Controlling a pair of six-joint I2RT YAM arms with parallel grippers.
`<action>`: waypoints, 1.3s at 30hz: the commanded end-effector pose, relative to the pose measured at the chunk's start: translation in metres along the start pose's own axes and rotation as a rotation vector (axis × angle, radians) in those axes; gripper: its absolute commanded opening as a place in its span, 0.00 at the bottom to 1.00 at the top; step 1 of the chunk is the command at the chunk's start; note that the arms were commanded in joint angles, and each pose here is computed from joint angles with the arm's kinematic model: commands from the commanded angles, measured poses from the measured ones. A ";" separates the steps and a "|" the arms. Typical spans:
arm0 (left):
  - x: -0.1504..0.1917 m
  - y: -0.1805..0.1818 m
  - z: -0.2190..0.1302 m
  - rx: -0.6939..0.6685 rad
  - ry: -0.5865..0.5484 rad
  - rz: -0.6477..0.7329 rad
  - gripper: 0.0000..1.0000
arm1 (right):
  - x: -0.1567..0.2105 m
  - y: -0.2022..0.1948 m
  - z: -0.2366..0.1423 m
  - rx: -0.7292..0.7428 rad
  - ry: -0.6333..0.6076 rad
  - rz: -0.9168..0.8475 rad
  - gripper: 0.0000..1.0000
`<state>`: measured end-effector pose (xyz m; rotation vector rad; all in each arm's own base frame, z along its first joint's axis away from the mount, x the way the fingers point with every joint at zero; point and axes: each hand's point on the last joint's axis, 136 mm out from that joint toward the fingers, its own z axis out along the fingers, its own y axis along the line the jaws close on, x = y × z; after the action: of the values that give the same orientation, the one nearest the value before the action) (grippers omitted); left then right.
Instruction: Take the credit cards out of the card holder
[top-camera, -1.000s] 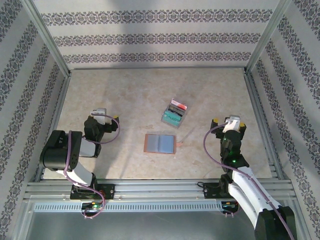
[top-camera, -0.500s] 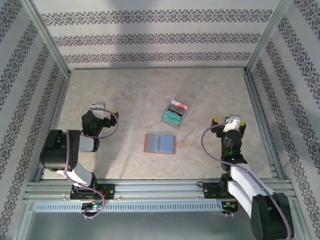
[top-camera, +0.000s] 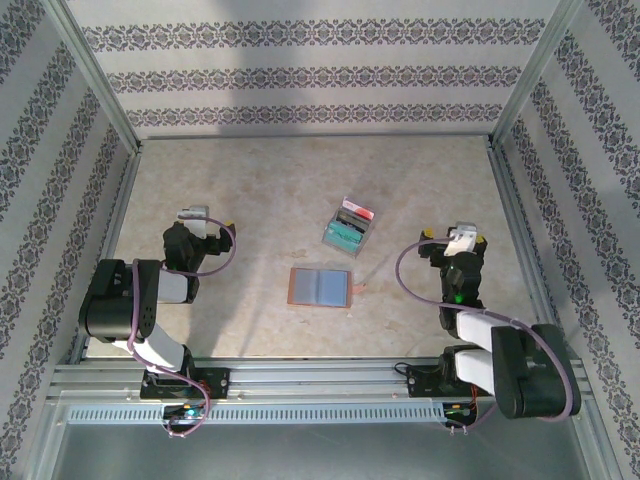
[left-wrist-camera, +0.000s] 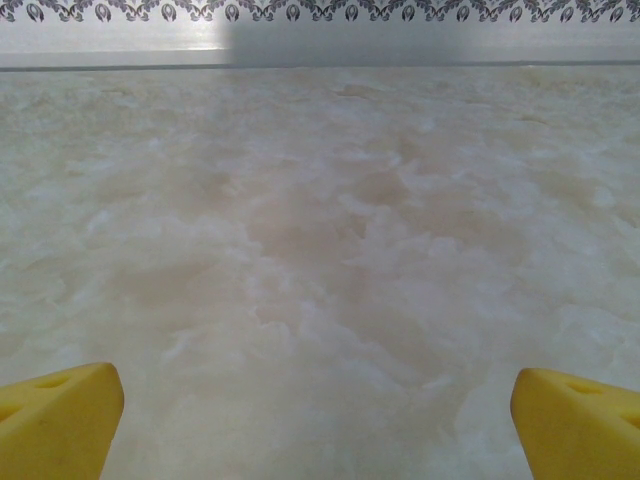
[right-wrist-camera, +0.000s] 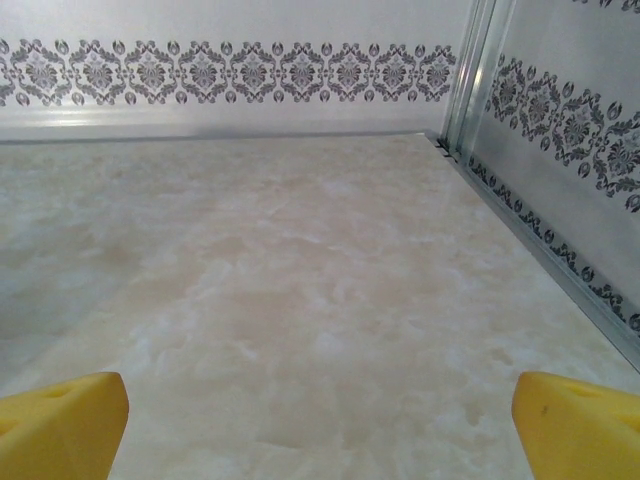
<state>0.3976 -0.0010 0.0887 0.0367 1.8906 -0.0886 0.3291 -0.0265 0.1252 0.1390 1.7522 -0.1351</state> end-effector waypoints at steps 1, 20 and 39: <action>-0.001 0.004 0.000 -0.012 0.001 -0.013 0.99 | -0.018 0.007 0.003 -0.041 -0.083 0.044 0.98; -0.001 0.004 0.000 -0.009 0.002 -0.012 0.99 | 0.004 0.044 0.023 -0.241 -0.070 -0.006 0.98; -0.001 0.003 0.000 -0.006 0.004 -0.012 0.99 | 0.008 0.033 0.061 -0.210 0.092 0.068 0.98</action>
<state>0.3973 -0.0010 0.0879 0.0346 1.8941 -0.0902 0.3916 0.0071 0.1050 -0.0247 1.8315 0.1499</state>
